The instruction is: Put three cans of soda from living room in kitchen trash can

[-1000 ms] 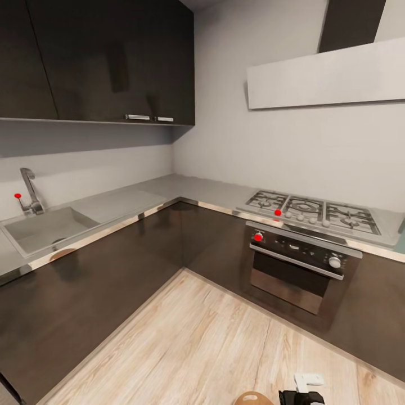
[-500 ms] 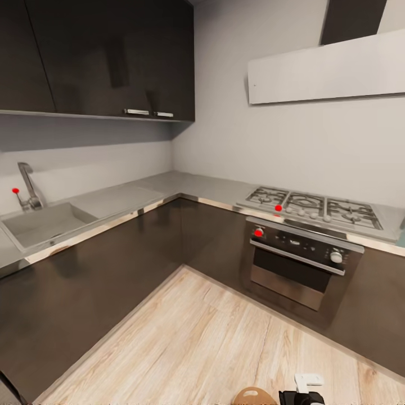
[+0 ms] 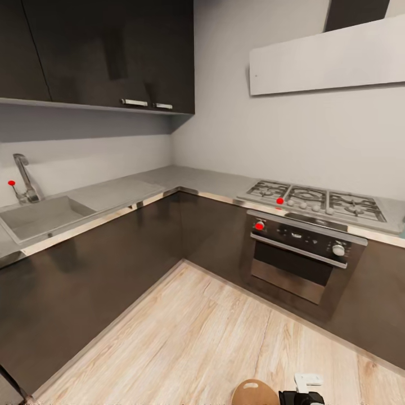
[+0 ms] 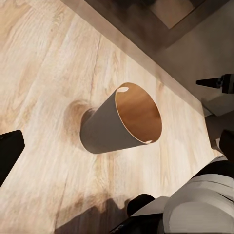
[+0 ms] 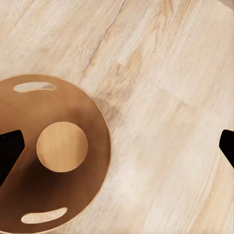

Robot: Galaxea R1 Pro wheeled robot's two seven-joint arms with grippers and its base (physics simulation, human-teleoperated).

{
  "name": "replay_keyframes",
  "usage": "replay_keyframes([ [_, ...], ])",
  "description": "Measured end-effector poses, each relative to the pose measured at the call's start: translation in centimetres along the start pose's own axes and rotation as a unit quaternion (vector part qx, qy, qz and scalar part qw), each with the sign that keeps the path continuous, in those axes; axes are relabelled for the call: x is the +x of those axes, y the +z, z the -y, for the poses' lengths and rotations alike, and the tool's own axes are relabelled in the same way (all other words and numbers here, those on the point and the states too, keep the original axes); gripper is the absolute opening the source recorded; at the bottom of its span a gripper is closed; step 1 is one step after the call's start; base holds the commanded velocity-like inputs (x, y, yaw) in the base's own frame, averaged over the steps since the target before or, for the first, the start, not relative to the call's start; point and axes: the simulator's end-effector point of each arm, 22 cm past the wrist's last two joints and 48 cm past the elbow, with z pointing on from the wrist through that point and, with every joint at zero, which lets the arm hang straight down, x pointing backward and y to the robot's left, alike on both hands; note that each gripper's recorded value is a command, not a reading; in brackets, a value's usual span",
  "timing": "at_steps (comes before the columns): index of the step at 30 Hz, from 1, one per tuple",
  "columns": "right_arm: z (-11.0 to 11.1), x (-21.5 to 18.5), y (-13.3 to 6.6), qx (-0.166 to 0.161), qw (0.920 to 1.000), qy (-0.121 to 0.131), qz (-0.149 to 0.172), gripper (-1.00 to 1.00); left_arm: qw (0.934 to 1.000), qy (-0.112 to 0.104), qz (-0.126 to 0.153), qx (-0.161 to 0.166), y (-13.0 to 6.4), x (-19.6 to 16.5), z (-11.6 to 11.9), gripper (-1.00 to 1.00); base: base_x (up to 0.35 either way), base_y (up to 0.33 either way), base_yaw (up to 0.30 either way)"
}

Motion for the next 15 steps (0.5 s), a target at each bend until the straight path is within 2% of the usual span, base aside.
replay_keyframes([
  [10,-0.2,1.3,1.5,0.000,1.0000,0.000,-0.001,1.00,1.0000,-0.001,-0.001,0.000,0.7,1.4,-1.2,1.00,0.000,0.000,0.000],
  [15,-0.3,1.4,1.6,-0.001,1.0000,-0.001,-0.002,1.00,1.0000,-0.002,-0.002,0.000,0.7,1.5,-1.2,1.00,0.000,0.000,0.000],
])
